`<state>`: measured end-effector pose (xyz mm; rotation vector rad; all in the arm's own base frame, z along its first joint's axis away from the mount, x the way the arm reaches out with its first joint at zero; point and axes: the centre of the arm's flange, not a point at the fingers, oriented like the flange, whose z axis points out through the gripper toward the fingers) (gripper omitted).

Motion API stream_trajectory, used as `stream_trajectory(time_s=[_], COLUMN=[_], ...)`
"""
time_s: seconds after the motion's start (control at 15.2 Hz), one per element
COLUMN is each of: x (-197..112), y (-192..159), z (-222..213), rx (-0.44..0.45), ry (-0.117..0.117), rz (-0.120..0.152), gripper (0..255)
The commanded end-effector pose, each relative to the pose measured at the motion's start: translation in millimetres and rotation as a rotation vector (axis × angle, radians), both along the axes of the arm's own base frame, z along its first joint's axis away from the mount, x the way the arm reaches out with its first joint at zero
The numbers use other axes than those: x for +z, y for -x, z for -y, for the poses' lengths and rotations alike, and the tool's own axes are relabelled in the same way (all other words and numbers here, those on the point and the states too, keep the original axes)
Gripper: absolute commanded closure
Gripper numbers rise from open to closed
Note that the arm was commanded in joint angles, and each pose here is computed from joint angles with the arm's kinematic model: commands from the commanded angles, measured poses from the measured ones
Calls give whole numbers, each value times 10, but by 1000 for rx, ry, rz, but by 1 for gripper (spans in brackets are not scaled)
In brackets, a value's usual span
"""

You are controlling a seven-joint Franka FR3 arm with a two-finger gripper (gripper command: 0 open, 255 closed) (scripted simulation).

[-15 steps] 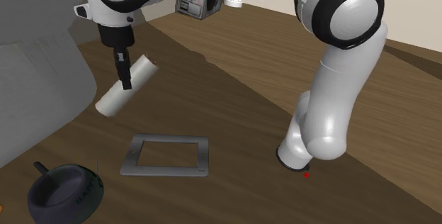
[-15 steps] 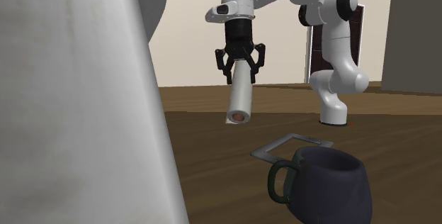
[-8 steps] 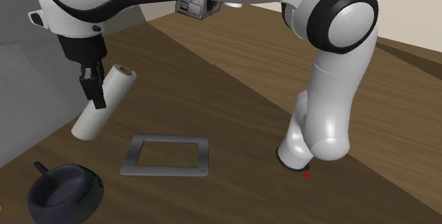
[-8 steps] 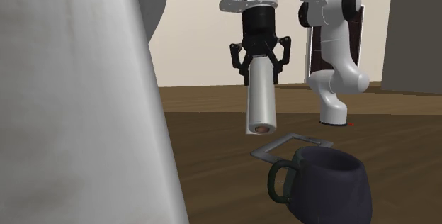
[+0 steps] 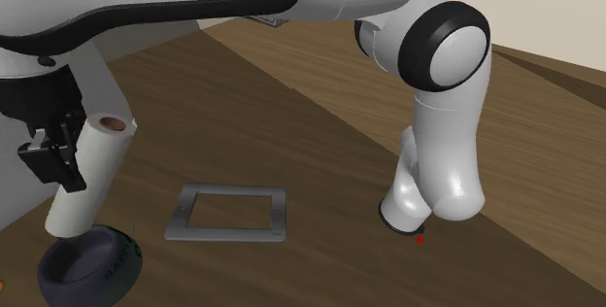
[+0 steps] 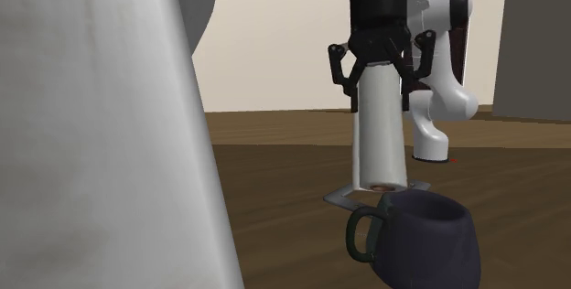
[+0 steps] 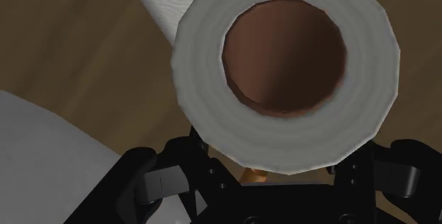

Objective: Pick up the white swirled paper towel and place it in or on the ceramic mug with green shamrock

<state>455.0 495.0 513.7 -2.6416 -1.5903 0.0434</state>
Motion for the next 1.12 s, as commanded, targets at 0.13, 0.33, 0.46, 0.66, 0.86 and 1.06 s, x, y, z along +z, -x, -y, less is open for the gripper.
stream_trajectory(time_s=[0.13, 0.33, 0.46, 0.66, 0.86, 1.06], x=[-63, -221, -327, -485, -644, -794], y=[148, 148, 148, 148, 148, 148], z=[-363, -363, -363, -363, -363, -363], rx=[1, 1, 1, 1, 1, 1], ry=[1, 1, 1, 1, 1, 1], rz=[-3, -3, -3, -3, -3, -3], gripper=[255, 255, 255, 255, 255, 255])
